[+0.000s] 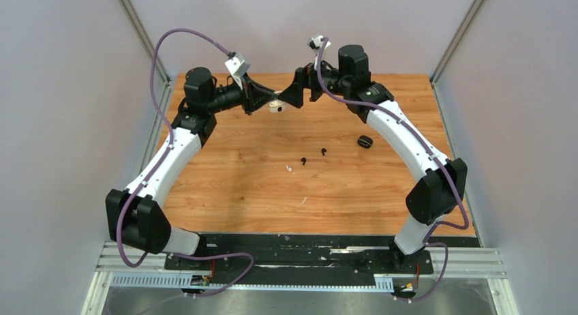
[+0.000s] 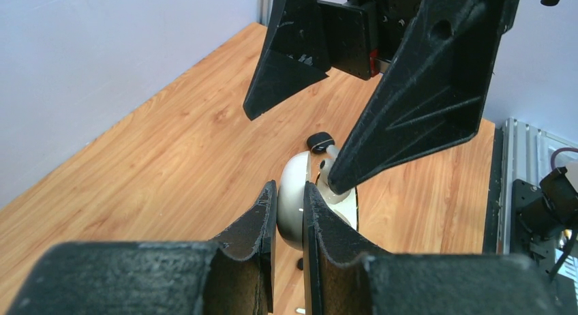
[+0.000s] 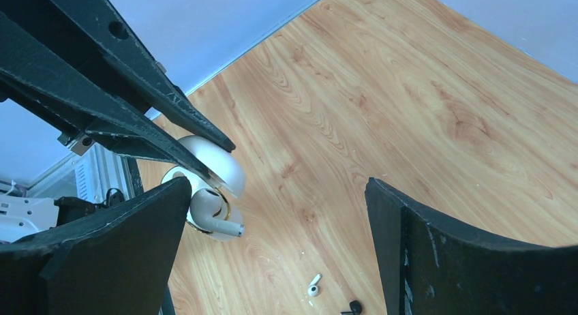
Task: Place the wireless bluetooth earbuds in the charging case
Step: Place the earbud in the charging case.
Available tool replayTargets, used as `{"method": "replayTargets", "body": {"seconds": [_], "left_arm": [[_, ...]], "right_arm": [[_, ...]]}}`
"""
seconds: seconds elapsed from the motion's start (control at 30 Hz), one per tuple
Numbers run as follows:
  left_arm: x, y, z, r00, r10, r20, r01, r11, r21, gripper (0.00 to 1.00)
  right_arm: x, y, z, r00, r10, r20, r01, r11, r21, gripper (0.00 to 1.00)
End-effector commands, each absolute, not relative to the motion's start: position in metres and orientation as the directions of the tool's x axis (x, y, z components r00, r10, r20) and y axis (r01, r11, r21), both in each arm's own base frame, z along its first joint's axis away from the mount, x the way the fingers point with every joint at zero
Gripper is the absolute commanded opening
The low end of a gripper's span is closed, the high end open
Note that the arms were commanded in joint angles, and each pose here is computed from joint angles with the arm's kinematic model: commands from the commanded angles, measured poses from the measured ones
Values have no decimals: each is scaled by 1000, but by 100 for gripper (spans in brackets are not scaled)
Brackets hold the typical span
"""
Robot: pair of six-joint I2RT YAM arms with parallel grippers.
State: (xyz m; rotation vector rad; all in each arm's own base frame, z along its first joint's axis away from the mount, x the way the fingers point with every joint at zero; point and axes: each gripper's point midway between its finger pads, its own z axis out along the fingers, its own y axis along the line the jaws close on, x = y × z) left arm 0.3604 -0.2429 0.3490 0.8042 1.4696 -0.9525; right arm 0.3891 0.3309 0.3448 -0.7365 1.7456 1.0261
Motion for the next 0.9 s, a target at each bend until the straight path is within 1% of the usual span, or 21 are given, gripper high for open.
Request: {"method": "replayTargets", "body": {"seconds": [0.0, 0.27, 0.47, 0.53, 0.63, 0.67, 0.7, 0.73, 0.87], "left_arm": [[348, -243, 375, -25, -53, -998, 909, 415, -45, 0], [348, -243, 373, -25, -52, -998, 908, 417, -45, 0], [348, -244, 373, -24, -53, -998, 910, 413, -44, 0], [348, -244, 373, -24, -52, -998, 909, 414, -44, 0], [350, -243, 371, -30, -48, -998, 905, 423, -48, 0], [350, -242, 370, -32, -44, -999, 903, 426, -48, 0], [350, -242, 369, -32, -42, -999, 903, 428, -47, 0], [350, -242, 369, -33, -40, -999, 902, 428, -47, 0], [350, -242, 368, -36, -36, -999, 902, 430, -48, 0]], "right_arm": [[393, 329, 362, -354, 18, -935, -826, 464, 321, 100], [373, 338, 378, -355, 42, -934, -883, 313, 350, 100], [375, 334, 382, -347, 51, -936, -885, 312, 345, 100], [376, 329, 389, -298, 48, -953, -903, 309, 298, 100], [367, 322, 413, -122, 11, -993, -965, 233, 121, 100], [363, 321, 415, -93, -9, -996, -973, 214, 89, 100], [361, 319, 416, -56, -34, -998, -978, 204, 48, 98], [361, 318, 415, -30, -62, -998, -981, 196, 17, 94], [356, 313, 399, 26, -147, -989, -986, 159, -49, 74]]}}
